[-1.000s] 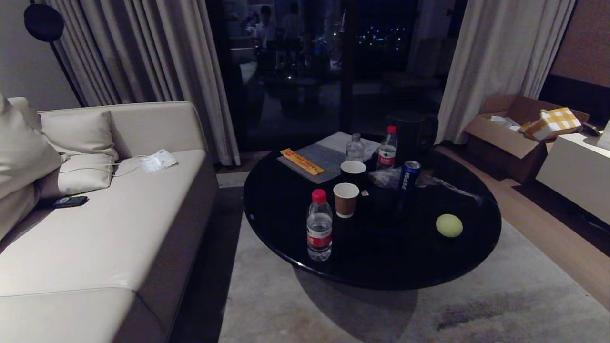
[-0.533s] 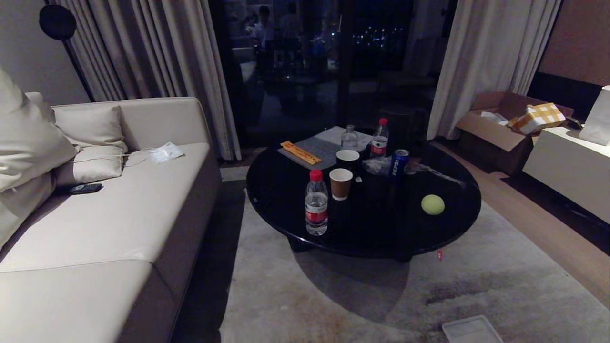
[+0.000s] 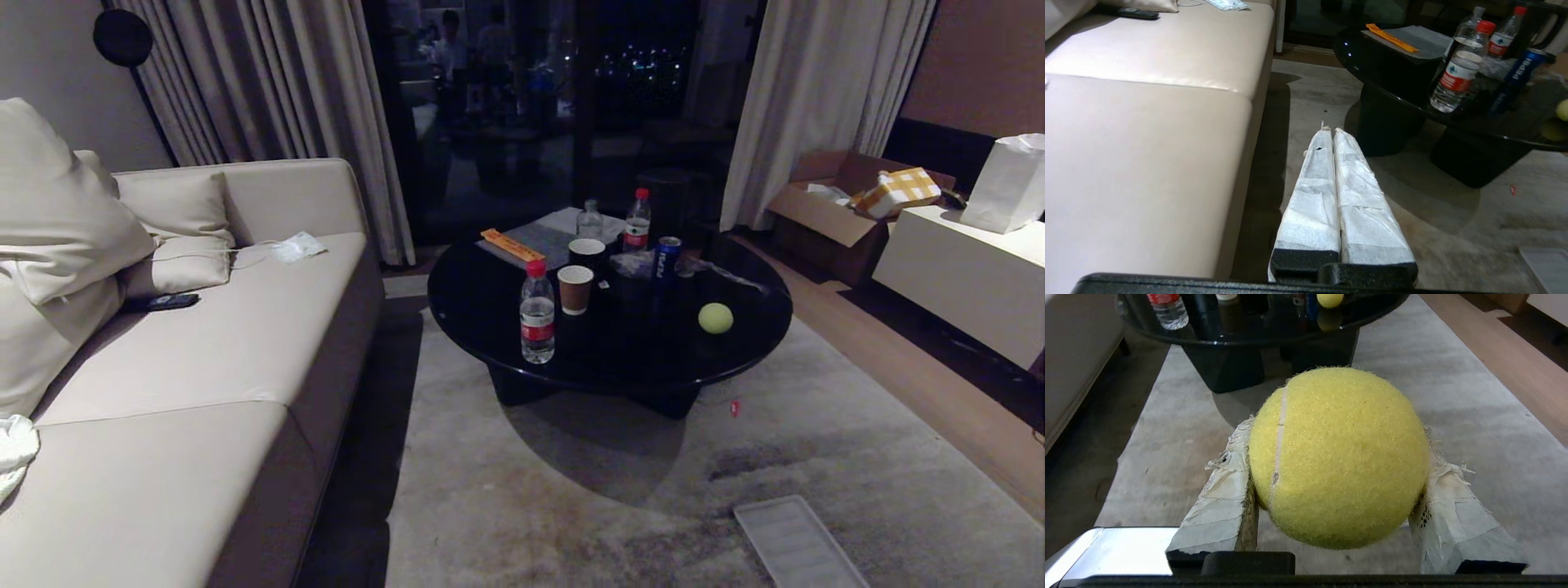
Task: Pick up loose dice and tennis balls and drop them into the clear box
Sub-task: Put the ball in the box
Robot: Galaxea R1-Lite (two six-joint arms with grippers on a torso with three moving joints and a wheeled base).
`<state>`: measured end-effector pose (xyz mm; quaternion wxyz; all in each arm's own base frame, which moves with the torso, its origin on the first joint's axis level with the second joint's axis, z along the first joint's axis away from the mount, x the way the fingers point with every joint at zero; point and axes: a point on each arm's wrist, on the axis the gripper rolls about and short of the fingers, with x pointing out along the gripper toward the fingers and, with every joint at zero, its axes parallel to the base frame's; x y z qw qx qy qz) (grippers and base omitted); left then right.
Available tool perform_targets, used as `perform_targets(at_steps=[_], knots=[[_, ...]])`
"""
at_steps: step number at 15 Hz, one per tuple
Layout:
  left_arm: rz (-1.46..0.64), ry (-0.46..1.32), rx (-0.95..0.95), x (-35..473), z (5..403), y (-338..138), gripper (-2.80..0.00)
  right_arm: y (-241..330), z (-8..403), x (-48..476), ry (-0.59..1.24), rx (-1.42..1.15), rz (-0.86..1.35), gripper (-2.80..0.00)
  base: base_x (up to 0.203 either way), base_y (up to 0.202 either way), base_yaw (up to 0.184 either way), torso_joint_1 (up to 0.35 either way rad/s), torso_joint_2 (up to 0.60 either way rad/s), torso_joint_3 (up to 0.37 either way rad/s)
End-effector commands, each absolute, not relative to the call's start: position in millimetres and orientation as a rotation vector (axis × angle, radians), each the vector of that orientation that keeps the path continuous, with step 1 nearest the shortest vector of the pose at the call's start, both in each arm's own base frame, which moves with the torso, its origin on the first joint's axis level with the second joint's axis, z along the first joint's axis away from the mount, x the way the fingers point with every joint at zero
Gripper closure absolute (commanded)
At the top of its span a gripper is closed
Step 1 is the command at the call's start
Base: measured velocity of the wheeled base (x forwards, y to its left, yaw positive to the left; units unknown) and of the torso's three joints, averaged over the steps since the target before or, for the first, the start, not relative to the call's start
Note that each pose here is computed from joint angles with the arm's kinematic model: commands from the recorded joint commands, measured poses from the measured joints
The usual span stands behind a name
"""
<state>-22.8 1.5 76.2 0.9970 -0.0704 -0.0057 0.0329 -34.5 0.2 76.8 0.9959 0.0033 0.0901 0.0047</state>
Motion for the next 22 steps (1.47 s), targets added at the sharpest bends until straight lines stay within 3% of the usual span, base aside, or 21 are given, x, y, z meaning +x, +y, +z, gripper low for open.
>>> perform_targets(at_steps=[1, 8, 15, 22], knots=[[0.067, -0.009, -0.143, -22.6, 75.9, 1.5, 0.0, 0.2, 76.7, -34.4, 0.183, 0.007, 0.009, 0.0, -0.182, 0.0, -0.003, 0.003, 0.0, 0.002], [0.067, -0.009, -0.141, -22.6, 75.9, 1.5, 0.0, 0.2, 76.7, -34.5, 0.183, 0.007, 0.009, 0.0, -0.174, 0.0, -0.001, 0.005, 0.0, 0.003], [0.067, -0.009, -0.141, -22.6, 75.9, 1.5, 0.0, 0.2, 76.7, -34.4, 0.183, 0.007, 0.009, 0.0, -0.001, 0.001, -0.008, 0.0, 0.0, 0.0], [0.067, -0.009, -0.141, -22.6, 75.9, 1.5, 0.0, 0.2, 76.7, -34.4, 0.184, 0.007, 0.009, 0.0, -0.002, 0.01, -0.149, 0.002, 0.0, 0.003]])
